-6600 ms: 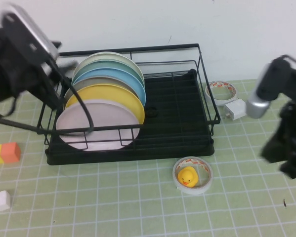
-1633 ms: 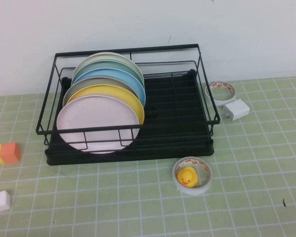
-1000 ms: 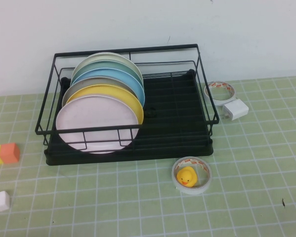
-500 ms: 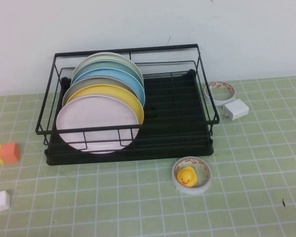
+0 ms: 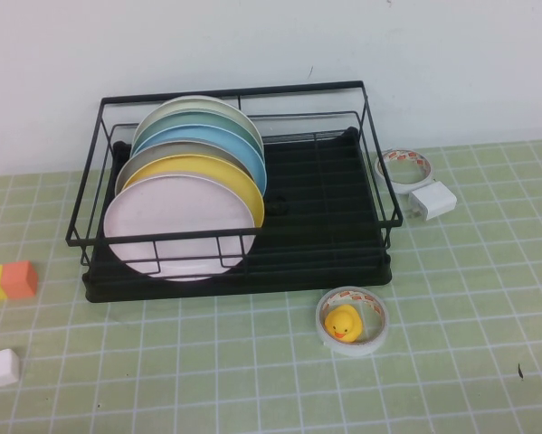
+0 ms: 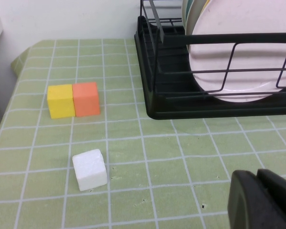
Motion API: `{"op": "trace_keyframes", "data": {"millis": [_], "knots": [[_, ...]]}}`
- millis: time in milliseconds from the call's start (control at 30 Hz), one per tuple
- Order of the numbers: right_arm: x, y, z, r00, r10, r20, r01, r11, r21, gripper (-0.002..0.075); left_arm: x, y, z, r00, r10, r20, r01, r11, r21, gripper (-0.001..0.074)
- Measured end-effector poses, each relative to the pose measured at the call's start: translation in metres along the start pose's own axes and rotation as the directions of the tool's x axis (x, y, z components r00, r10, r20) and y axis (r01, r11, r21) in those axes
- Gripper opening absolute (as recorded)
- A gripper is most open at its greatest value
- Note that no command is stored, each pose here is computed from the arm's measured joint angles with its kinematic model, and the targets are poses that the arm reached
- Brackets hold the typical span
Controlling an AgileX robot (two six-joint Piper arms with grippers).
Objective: Place plate on rack
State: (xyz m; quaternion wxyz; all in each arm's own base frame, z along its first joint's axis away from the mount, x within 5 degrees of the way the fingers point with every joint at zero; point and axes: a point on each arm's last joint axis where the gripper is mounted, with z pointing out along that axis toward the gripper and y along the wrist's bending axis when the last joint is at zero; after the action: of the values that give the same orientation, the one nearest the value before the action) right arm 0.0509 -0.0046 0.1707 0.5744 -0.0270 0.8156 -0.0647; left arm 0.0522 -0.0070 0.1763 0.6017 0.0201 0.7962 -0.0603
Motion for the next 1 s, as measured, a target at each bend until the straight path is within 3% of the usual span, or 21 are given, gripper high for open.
{"op": "trace_keyframes", "data": {"millis": [1000], "knots": [[0.0001, 0.0, 0.0, 1.0, 0.007, -0.002, -0.007, 1.0, 0.0, -0.0002, 0.0, 0.0, 0.0, 1.0, 0.0, 0.0, 0.0, 1.0, 0.0, -0.0001]]}}
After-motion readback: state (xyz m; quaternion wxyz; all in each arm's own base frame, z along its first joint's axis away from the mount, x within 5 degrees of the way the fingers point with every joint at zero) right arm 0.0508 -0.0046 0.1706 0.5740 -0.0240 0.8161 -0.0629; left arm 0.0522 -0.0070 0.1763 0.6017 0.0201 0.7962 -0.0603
